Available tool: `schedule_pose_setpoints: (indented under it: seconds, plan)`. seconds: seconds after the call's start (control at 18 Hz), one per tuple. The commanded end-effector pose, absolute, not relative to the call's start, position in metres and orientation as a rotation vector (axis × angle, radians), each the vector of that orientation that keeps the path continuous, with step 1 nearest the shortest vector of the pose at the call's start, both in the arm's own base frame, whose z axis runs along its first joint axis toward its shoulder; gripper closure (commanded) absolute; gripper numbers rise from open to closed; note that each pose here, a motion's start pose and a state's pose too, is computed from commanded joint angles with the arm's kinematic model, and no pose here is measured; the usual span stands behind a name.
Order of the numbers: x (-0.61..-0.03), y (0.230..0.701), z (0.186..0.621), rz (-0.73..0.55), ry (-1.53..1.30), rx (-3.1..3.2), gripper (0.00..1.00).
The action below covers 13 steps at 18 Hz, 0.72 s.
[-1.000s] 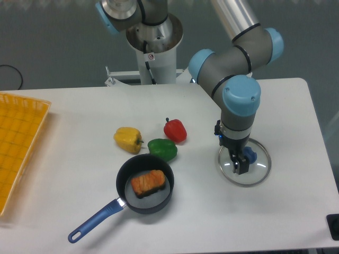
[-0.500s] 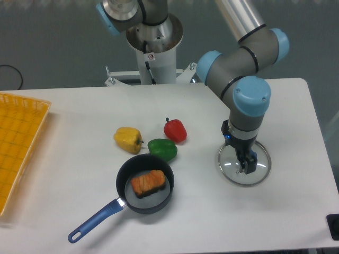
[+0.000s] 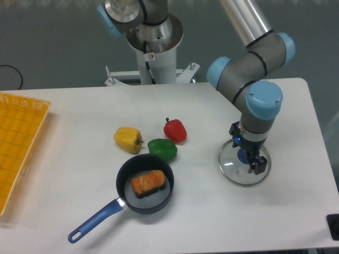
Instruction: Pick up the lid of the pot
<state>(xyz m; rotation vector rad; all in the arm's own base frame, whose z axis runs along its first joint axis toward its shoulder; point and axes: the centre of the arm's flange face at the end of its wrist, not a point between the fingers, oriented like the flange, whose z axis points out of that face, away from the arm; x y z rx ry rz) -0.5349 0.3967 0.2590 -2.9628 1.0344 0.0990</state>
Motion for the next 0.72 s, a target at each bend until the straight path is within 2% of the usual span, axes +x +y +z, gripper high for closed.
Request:
schedule_pose_setpoints:
  seconds: [0.72]
  plan:
    - [-0.541, 0.388, 0.219, 0.007, 1.040, -3.015, 0.00]
